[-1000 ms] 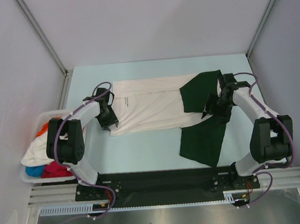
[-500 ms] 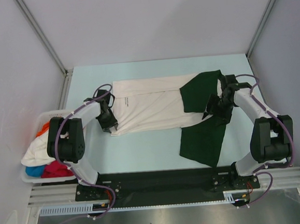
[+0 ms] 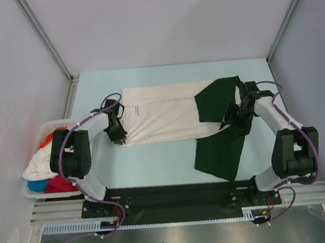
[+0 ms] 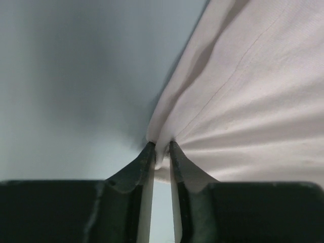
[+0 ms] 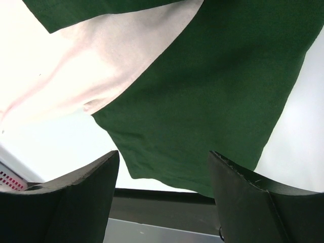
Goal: Fold and stack the t-shirts
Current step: Fold the tshirt
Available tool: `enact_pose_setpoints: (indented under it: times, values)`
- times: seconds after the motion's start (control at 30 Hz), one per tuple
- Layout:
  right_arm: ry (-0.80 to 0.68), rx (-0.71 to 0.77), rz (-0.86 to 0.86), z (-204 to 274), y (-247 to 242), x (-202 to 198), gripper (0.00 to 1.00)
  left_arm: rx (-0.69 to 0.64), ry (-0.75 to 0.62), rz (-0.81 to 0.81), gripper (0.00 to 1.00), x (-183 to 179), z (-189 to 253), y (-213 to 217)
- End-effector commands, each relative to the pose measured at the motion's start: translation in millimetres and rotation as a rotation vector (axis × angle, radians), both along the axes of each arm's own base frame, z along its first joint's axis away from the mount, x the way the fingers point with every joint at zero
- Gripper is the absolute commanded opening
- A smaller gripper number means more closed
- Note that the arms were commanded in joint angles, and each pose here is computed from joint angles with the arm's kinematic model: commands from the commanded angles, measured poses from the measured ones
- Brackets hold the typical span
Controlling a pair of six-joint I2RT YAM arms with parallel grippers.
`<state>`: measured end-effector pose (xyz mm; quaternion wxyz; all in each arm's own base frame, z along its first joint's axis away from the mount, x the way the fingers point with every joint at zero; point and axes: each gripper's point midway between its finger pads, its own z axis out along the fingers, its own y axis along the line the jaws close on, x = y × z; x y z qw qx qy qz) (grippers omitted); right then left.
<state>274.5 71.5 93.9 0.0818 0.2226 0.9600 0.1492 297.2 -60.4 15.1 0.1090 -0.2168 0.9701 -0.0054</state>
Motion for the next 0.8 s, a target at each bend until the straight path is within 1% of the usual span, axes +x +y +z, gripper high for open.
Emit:
enact_pose_setpoints:
  times: [0.0, 0.03, 0.1, 0.13, 0.3, 0.4, 0.43, 0.53, 0.63, 0.7, 0.77]
  values:
    - [-0.038, 0.012, 0.005, 8.4, 1.1, 0.7, 0.76, 0.03, -0.023, 0.003, 0.18, -1.3, 7.4, 8.3]
    - [-0.036, 0.012, 0.005, 8.4, 1.1, 0.4, 0.76, 0.034, -0.023, 0.007, 0.12, -1.3, 7.7, 9.6]
    - [-0.033, 0.013, 0.004, 8.0, 0.9, -0.7, 0.76, 0.05, -0.03, 0.017, 0.06, -1.8, 10.2, 12.7]
    - [-0.031, 0.014, 0.002, 7.9, 0.9, -1.5, 0.76, 0.053, -0.025, 0.028, 0.0, -5.1, 9.9, 13.7]
    - [-0.028, 0.02, -0.004, 7.2, 1.8, -4.8, 0.76, 0.056, -0.01, 0.06, 0.02, -14.6, 10.7, 15.5]
    - [-0.019, 0.023, -0.003, 5.8, 2.8, -6.2, 0.76, 0.029, 0.002, 0.071, 0.11, -18.1, 8.8, 10.3]
    - [-0.018, 0.022, -0.003, 5.6, 2.5, -6.5, 0.76, 0.025, 0.005, 0.08, 0.15, -19.6, 7.8, 10.2]
    - [-0.019, 0.021, 0.001, 5.2, 2.3, -7.0, 0.76, 0.039, 0.009, 0.079, 0.21, -20.6, 5.4, 12.6]
    - [0.014, 0.023, 0.004, -0.5, 3.9, -13.6, 0.76, 0.051, 0.003, 0.076, 0.2, -18.8, 5.4, 14.8]
    - [0.043, 0.018, 0.005, -7.1, 4.2, -20.7, 0.75, 0.065, -0.006, 0.076, 0.15, -14.4, 6.4, 17.4]
    - [0.058, 0.015, 0.003, -11.2, 5.9, -25.3, 0.74, 0.07, -0.001, 0.067, 0.13, -11.1, 4.5, 18.0]
